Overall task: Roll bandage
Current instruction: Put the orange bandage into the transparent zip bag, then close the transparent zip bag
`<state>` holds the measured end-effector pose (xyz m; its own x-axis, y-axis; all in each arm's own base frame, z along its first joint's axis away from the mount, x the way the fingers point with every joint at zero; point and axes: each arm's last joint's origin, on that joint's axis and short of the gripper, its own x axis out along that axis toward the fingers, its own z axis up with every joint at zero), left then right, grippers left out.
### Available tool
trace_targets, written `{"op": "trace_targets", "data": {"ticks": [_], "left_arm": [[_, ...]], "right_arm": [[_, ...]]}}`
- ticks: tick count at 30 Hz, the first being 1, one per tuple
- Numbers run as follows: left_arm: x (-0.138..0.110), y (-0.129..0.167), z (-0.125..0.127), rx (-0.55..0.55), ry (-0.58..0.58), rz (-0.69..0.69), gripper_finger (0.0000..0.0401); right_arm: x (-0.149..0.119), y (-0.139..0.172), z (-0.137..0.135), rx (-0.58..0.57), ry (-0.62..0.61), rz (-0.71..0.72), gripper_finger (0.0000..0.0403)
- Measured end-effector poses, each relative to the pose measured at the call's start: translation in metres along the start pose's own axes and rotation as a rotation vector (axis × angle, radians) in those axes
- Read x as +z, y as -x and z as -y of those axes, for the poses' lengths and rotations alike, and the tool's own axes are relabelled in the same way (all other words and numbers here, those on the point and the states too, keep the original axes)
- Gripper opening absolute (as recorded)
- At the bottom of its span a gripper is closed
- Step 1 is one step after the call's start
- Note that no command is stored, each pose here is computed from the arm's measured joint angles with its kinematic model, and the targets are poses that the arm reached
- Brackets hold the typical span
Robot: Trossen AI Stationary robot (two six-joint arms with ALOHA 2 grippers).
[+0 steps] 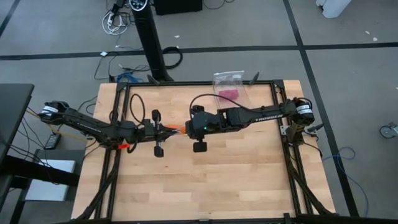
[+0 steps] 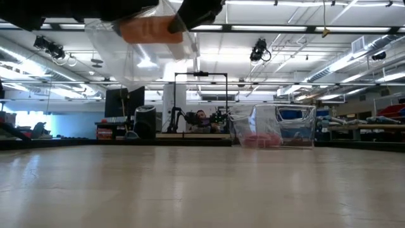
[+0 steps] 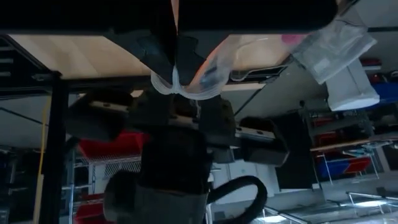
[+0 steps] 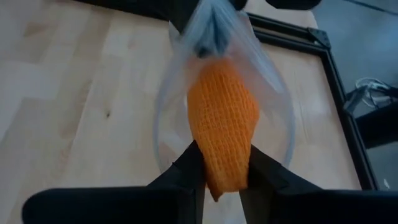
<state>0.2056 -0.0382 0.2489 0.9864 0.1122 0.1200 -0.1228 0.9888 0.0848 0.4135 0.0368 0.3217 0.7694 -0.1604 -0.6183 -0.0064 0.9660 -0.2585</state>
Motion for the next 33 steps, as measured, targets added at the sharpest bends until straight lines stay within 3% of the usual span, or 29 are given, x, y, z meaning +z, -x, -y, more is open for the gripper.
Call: {"op": "trace_targets", "data": {"ticks": [3,7,11,15,21,26,29,33], "left_arm": [[-0.001,0.0,0.0,-0.004,0.0,-0.001,0.0001],[0.0,0.0,0.0,-0.002,0.003,0.006,0.0001],[0.002,0.0,0.0,0.003,0.011,0.028,0.0001],[-0.001,0.003,-0.001,0.007,0.023,0.059,0.0001],[-0.013,0.019,-0.005,0.015,0.077,0.168,0.0001],[-0.023,0.03,-0.007,0.018,0.112,0.209,0.0001],[-0.023,0.035,-0.009,0.016,0.143,0.267,0.0001],[-0.023,0.04,-0.01,-0.014,0.158,0.317,0.0001]], "right_arm": [[-0.002,0.0,-0.002,-0.016,-0.015,-0.018,0.0099],[-0.002,0.003,-0.005,-0.032,-0.031,-0.041,0.0167],[0.007,0.014,-0.008,-0.077,-0.023,-0.043,0.0235],[0.02,0.033,-0.013,-0.115,0.006,-0.045,0.0277],[0.033,0.076,-0.018,-0.183,0.054,-0.035,0.028],[0.032,0.124,-0.014,-0.218,-0.001,0.032,0.0271],[0.016,0.135,-0.012,-0.214,-0.067,0.034,0.0269],[-0.021,0.115,-0.021,-0.137,-0.13,0.091,0.0267]]}}
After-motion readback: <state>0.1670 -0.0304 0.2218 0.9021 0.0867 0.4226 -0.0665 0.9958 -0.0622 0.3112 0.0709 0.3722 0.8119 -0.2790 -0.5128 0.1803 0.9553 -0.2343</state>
